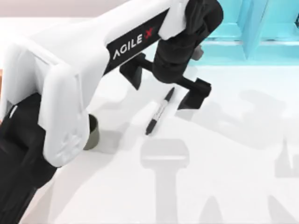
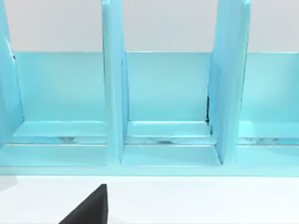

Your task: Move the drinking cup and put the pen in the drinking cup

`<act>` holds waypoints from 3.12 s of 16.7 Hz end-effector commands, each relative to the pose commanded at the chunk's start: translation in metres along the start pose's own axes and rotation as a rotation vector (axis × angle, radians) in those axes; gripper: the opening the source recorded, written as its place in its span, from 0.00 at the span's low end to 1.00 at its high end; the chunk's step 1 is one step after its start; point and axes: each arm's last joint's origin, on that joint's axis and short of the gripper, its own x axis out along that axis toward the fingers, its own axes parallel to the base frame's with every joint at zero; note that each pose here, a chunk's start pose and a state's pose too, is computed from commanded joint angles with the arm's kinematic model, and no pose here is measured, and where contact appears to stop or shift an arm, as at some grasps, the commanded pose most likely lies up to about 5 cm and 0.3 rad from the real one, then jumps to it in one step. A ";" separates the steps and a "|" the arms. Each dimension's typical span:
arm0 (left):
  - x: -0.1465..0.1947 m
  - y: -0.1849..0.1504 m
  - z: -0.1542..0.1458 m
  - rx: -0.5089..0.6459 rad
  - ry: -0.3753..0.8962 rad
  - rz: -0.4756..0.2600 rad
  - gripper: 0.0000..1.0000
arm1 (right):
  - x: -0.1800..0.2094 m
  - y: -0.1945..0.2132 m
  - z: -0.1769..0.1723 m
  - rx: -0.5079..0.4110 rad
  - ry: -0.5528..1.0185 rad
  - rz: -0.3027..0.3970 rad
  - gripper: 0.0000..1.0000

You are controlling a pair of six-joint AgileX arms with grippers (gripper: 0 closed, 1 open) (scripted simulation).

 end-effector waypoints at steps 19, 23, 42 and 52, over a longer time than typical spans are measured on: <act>0.105 -0.010 0.004 0.028 -0.015 0.010 1.00 | 0.000 0.000 0.000 0.000 0.000 0.000 1.00; 0.105 -0.010 0.004 0.028 -0.015 0.010 0.92 | 0.000 0.000 0.000 0.000 0.000 0.000 1.00; 0.105 -0.010 0.004 0.028 -0.015 0.010 0.00 | 0.000 0.000 0.000 0.000 0.000 0.000 1.00; 0.010 -0.029 -0.033 0.010 -0.069 -0.058 0.00 | 0.000 0.000 0.000 0.000 0.000 0.000 1.00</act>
